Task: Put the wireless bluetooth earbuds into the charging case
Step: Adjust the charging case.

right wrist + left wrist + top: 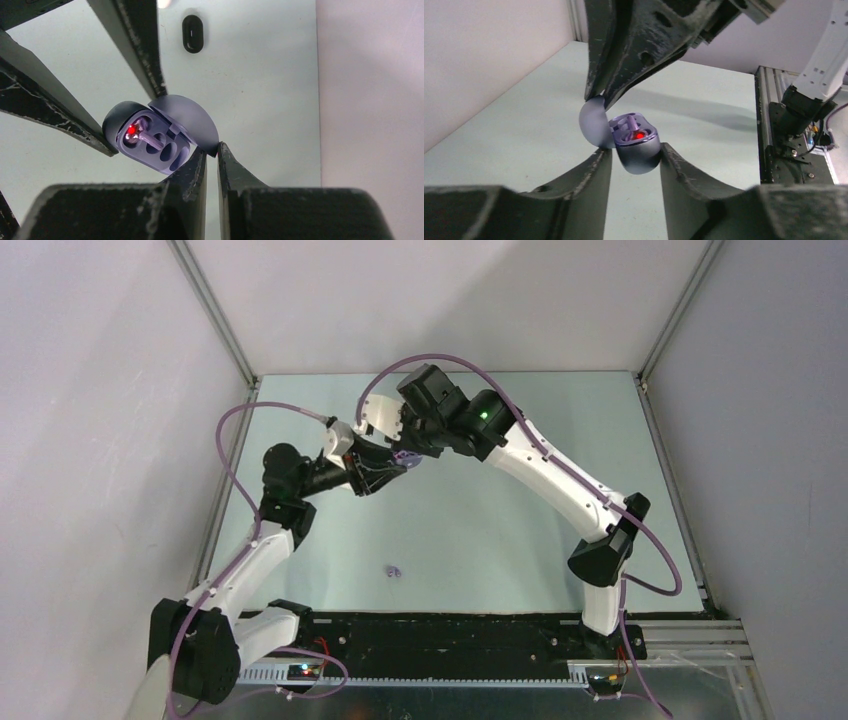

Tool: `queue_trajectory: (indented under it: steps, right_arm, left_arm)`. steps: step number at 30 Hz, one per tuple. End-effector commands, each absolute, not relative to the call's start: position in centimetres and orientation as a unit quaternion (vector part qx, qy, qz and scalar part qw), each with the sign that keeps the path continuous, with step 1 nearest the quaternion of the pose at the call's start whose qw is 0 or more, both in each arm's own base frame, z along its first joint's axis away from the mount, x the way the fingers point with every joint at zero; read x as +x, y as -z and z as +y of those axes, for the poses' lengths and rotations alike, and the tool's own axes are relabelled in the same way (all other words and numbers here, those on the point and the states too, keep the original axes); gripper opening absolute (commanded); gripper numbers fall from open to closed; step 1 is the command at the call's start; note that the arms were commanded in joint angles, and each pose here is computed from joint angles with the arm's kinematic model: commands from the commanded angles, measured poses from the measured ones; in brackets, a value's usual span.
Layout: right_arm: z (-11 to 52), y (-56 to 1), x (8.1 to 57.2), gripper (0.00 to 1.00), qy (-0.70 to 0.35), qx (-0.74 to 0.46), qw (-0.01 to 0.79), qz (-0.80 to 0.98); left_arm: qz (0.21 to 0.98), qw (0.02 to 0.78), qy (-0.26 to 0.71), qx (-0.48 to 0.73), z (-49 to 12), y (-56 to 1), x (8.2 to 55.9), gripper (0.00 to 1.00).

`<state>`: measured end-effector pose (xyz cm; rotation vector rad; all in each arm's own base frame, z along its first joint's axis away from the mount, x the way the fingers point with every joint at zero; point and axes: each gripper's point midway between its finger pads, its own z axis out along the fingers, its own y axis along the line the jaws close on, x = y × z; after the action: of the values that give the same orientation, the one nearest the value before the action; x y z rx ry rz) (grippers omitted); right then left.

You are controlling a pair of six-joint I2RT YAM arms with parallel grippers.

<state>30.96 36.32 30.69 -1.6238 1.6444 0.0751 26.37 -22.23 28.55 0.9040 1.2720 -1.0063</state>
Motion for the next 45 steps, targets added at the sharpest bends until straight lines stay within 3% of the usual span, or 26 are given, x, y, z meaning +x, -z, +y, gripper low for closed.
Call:
queue_trajectory:
  steps: [1, 3, 10, 19, 27, 40, 42, 45]
  right_arm:
    - [37.0, -32.9, 31.3, 0.0, -0.033, -0.626, 0.438, 0.644]
    - [37.1, -33.0, 31.3, 0.0, -0.032, -0.626, 0.439, 0.644]
    - [37.1, -33.0, 31.2, 0.0, -0.035, -0.62, 0.441, 0.648]
    - [37.2, -33.3, 31.1, 0.0, -0.039, -0.589, 0.442, 0.676]
    - [37.1, -33.9, 31.7, 0.0, -0.018, -0.579, 0.456, 0.676]
    - [37.2, -33.9, 31.3, 0.0, -0.019, -0.586, 0.454, 0.671]
    - [37.1, -33.8, 31.4, 0.0, -0.017, -0.585, 0.453, 0.672]
    - [36.9, -33.7, 31.5, 0.0, -0.015, -0.583, 0.452, 0.674]
  left_arm:
    - [0.556, 0.628, 0.396, 0.374, -21.7, -29.9, 28.3, 0.49]
    - [0.557, 0.631, 0.393, 0.37, -21.6, -29.9, 28.5, 0.51]
    - [0.561, 0.639, 0.396, 0.347, -21.4, -30.0, 28.9, 0.43]
    - [0.569, 0.648, 0.401, 0.311, -21.1, -30.0, 29.4, 0.52]
    - [0.58, 0.646, 0.4, 0.294, -21.1, -29.7, 29.7, 0.53]
    - [0.564, 0.635, 0.412, 0.33, -22.2, -29.3, 28.9, 0.37]
    - [0.559, 0.637, 0.413, 0.333, -22.3, -29.5, 28.8, 0.32]
    - [0.546, 0.643, 0.414, 0.342, -22.4, -29.8, 28.6, 0.11]
